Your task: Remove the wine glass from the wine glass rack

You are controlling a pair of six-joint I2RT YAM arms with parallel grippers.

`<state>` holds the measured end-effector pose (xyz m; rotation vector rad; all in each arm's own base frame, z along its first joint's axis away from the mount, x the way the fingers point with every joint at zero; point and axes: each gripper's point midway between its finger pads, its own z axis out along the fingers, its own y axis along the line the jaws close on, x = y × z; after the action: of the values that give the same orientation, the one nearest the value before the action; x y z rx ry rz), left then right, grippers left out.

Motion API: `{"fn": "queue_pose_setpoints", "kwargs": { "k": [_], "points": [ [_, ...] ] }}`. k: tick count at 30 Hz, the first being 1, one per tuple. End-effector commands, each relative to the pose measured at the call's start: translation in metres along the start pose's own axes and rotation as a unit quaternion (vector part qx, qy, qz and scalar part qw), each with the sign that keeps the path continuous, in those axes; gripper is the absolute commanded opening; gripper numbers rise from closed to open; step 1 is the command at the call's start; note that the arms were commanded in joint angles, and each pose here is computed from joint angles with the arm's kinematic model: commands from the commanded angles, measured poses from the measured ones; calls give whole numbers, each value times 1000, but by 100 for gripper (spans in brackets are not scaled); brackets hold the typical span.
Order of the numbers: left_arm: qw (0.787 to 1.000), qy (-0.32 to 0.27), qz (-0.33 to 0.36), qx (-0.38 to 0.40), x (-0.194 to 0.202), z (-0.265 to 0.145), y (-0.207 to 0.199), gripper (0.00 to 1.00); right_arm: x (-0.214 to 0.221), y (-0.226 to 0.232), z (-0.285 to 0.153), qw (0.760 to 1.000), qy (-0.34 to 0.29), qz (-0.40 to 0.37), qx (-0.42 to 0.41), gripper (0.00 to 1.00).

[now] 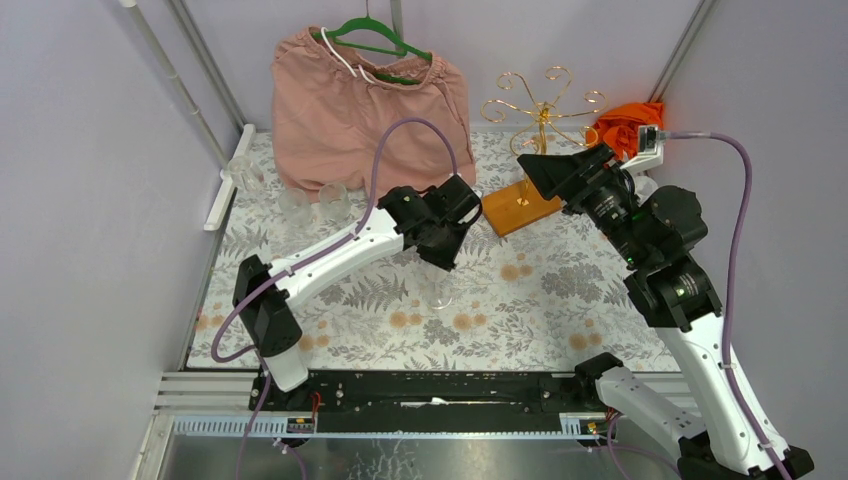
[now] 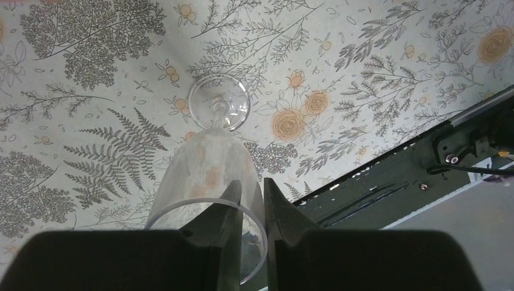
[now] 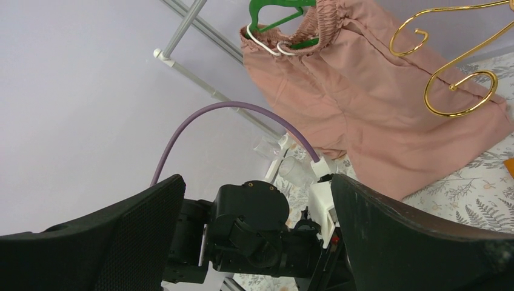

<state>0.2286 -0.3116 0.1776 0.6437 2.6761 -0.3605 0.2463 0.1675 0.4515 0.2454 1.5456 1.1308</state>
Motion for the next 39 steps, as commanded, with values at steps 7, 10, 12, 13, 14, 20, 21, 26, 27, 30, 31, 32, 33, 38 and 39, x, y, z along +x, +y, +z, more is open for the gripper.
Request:
{"fn": "queue_pose_setpoints", "kwargs": {
  "k": [7,10,12,13,14,20,21,26,27,30,31,32,33,38,39],
  "points": [
    [1000,12,8,2,5,12,-1,12,-8,5,-3,1000,-16,-10,-4,100],
    [1000,11,9,4,5,10,-2,20,-7,4,-3,1000,-15,-11,-3,100],
    [1000,10,8,4,5,10,-1,25,-6,3,-3,1000,-14,-11,-2,100],
    [1000,9,8,5,4,8,-2,27,-6,2,-3,1000,-14,-10,-1,100],
    [1000,8,8,6,4,8,-2,29,-6,2,-3,1000,-14,-10,-2,100],
    [1000,-7,3,9,-4,-1,-4,36,-4,3,-2,1000,-11,-8,-5,100],
    [1000,-7,3,7,-4,-1,-4,36,-4,3,-2,1000,-11,-8,-5,100],
    [1000,-9,1,5,-3,-5,-3,38,-3,2,-1,1000,-9,-7,-5,100],
    [1000,-10,1,6,-3,-6,-3,38,-2,2,-1,1000,-8,-6,-5,100],
    [1000,-15,-1,6,-4,-10,-3,39,-1,1,0,1000,-6,-5,-6,100],
    [1000,-18,-2,6,-5,-12,-3,39,-1,2,0,1000,-6,-4,-7,100],
    [1000,-19,-3,4,-6,-13,-3,39,-1,1,0,1000,-5,-4,-7,100],
    [1000,-21,-4,3,-7,-15,-3,39,-1,1,0,1000,-6,-4,-7,100],
    [999,-34,1,-3,-15,-24,-4,40,0,1,0,1000,-5,-3,-8,100],
    [999,-36,2,-8,-17,-25,-3,40,0,1,1,1000,-5,-3,-8,100]
  ]
}}
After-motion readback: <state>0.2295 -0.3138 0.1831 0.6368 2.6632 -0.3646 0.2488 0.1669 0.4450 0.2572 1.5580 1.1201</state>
